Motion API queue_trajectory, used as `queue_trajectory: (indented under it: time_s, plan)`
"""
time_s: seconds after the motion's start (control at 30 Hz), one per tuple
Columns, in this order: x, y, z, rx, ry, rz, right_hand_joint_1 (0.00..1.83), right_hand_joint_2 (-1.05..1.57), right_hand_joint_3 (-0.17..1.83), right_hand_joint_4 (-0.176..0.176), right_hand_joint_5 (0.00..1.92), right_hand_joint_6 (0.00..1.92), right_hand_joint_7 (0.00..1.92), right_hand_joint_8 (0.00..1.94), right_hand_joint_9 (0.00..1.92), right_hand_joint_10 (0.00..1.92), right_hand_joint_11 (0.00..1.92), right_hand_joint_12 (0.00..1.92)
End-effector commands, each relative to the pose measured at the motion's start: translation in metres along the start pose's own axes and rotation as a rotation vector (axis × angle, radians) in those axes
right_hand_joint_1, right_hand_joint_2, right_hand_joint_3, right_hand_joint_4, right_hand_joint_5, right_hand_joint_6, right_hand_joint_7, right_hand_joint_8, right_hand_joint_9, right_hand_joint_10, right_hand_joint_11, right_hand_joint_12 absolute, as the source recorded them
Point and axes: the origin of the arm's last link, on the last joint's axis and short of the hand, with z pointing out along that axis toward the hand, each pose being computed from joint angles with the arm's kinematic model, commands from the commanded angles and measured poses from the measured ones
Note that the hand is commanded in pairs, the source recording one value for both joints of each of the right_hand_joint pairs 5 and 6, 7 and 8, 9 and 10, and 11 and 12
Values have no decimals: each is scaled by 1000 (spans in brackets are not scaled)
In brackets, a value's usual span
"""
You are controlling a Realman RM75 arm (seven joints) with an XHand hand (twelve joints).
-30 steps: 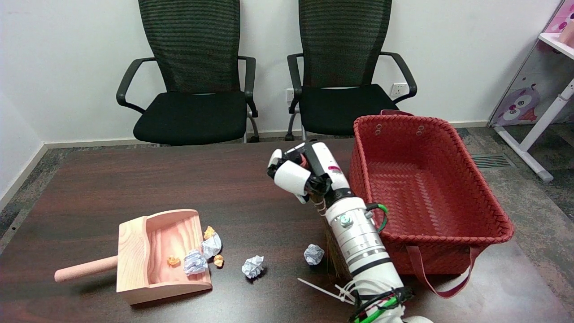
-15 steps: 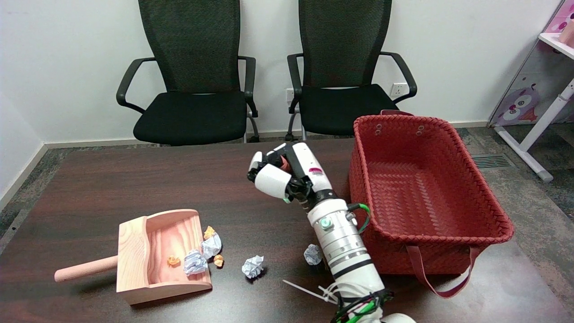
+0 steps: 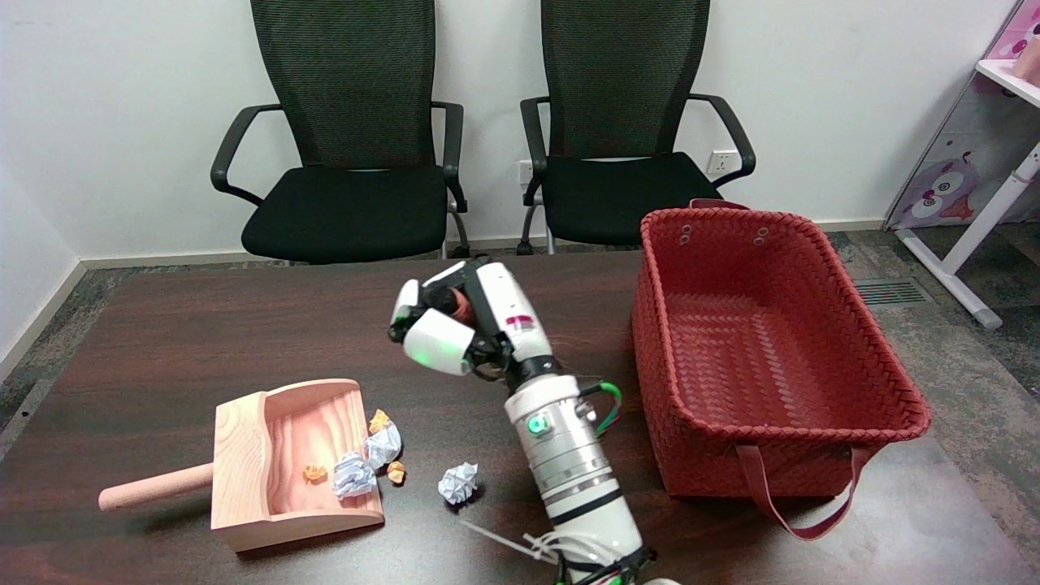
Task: Sweep the paper ball into the dustpan.
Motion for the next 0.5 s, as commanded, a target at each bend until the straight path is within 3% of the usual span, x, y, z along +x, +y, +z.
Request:
queue_trajectory:
  time_s: [0.03, 0.27, 0.5]
  plan:
    - [-34, 10, -6, -18, -10, 272, 557, 1296, 1602, 38, 1920, 1920, 1920, 1920, 1920, 1920, 1920, 1920]
    - [-22, 26, 3, -69, 41, 789, 615, 952, 1632, 14, 1920, 1920, 1920, 1920, 1920, 1920, 1920, 1920]
    - [-9, 18, 12, -19, 29, 961, 680, 746, 1550, 8, 1920, 1920, 1920, 1920, 1920, 1920, 1920, 1920]
